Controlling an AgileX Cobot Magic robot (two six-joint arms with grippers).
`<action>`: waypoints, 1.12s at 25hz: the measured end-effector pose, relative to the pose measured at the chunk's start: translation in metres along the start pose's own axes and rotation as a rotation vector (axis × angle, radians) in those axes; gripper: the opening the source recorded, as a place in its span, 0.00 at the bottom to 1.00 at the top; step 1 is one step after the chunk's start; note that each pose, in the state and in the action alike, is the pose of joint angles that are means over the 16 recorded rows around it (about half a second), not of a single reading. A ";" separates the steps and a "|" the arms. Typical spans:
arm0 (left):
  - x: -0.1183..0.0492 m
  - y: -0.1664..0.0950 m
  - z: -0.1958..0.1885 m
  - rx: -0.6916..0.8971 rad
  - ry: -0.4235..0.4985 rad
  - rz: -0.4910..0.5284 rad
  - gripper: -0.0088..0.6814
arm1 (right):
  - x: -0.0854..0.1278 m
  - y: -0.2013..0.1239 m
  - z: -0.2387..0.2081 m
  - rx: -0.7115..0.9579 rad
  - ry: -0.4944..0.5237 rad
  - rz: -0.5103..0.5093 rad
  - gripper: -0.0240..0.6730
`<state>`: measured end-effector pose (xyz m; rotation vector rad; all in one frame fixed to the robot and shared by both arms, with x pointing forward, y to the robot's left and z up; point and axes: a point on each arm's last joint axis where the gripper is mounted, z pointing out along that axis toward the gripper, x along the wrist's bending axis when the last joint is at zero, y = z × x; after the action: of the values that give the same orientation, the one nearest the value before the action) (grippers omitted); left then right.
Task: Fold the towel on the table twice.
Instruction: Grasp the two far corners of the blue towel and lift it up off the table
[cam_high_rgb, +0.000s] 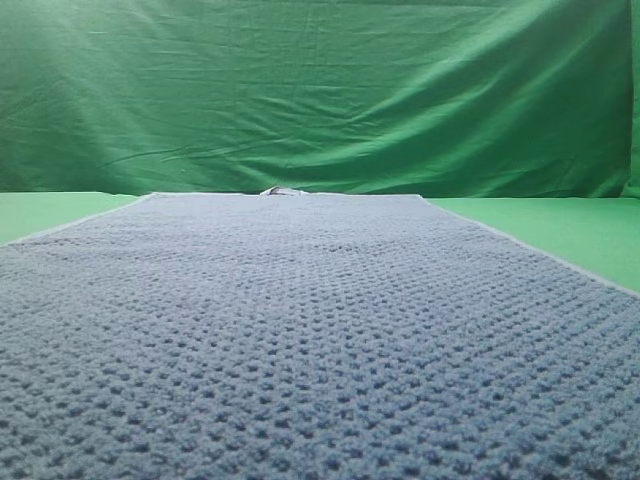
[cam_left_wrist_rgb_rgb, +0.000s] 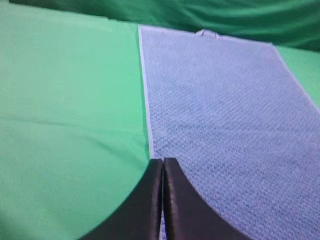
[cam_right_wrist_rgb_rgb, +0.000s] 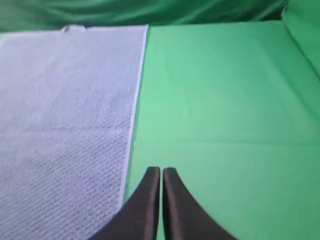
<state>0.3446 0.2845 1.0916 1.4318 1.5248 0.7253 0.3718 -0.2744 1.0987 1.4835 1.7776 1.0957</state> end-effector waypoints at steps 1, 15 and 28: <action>-0.001 0.004 0.006 0.041 0.002 0.004 0.01 | 0.000 0.005 0.007 0.041 0.011 -0.007 0.03; -0.017 0.041 0.115 0.480 0.011 0.090 0.01 | 0.019 0.048 0.119 0.401 0.129 -0.070 0.03; -0.017 0.033 0.230 0.723 0.000 0.164 0.01 | 0.044 0.043 0.239 0.623 0.168 -0.099 0.03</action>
<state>0.5628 0.2373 1.0263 2.0990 1.7750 0.2579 0.5836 -0.1752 1.0197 1.6498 2.4303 0.6528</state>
